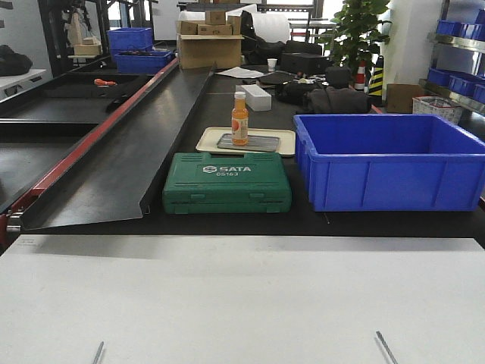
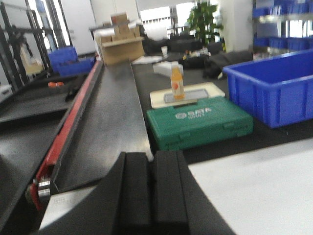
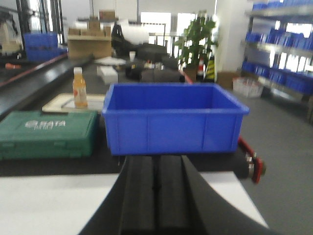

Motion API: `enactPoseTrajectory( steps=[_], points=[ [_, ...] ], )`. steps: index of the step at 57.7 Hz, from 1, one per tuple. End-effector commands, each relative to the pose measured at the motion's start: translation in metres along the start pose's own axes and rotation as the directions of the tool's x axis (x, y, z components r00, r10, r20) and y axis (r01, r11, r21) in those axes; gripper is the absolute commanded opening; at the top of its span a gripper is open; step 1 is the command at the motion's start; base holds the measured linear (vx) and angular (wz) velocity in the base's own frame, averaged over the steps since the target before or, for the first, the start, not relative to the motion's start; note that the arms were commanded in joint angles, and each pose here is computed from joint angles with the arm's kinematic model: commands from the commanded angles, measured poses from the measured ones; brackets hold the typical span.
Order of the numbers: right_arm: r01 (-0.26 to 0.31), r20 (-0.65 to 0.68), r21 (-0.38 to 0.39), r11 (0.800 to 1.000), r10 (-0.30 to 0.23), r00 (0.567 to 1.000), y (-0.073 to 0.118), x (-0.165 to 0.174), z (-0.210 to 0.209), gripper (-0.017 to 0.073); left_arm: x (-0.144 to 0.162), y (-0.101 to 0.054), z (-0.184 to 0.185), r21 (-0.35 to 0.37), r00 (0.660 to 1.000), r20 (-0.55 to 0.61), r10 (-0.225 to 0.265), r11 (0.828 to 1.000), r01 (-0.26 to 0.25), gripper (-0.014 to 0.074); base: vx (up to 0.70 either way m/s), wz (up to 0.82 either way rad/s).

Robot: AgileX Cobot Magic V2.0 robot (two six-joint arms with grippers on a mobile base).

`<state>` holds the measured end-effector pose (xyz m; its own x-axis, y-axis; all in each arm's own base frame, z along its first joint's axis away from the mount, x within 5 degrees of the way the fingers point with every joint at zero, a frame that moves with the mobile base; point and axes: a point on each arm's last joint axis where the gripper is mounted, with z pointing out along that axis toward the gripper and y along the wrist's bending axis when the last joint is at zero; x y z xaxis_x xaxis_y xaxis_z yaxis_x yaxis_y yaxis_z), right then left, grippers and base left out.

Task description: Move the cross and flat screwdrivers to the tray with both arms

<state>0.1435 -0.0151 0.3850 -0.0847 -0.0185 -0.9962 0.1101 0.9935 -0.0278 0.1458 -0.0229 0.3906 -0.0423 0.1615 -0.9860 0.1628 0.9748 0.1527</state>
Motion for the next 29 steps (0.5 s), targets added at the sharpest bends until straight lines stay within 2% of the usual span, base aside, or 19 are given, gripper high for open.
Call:
enactPoseTrajectory(
  steps=[1, 8, 15, 19, 23, 29],
  points=[
    [-0.036, 0.014, -0.006, 0.999, 0.036, 0.999, 0.000, -0.007, 0.013, -0.0008, -0.007, 0.000, 0.016, 0.007, 1.000, 0.011, -0.019, 1.000, 0.019, 0.0003, 0.00, 0.00],
    [-0.051, -0.077, -0.006, 0.999, 0.050, 0.996, 0.001, 0.004, 0.029, 0.0013, 0.012, -0.004, 0.039, 0.027, 0.991, -0.133, -0.029, 0.999, 0.033, 0.0011, 0.00, 0.00],
    [-0.049, -0.128, -0.004, 0.999, 0.048, 0.991, 0.001, 0.011, 0.036, 0.0094, 0.024, -0.007, 0.053, 0.039, 0.974, -0.212, -0.076, 0.996, 0.086, 0.0070, 0.00, 0.00],
    [-0.049, -0.153, -0.003, 0.999, 0.048, 0.987, 0.001, 0.013, 0.037, 0.0178, 0.027, -0.008, 0.058, 0.042, 0.967, -0.232, -0.107, 0.992, 0.119, 0.0132, 0.00, 0.00],
    [-0.049, -0.181, -0.002, 0.999, 0.048, 0.982, 0.001, 0.016, 0.036, 0.0313, 0.030, -0.010, 0.062, 0.043, 0.956, -0.254, -0.149, 0.985, 0.165, 0.0229, 0.00, 0.00],
    [-0.054, -0.181, -0.002, 0.999, 0.053, 0.982, 0.001, 0.016, 0.036, 0.0494, 0.033, -0.011, 0.066, 0.043, 0.944, -0.270, -0.187, 0.978, 0.206, 0.0380, 0.00, 0.00]
  ],
)
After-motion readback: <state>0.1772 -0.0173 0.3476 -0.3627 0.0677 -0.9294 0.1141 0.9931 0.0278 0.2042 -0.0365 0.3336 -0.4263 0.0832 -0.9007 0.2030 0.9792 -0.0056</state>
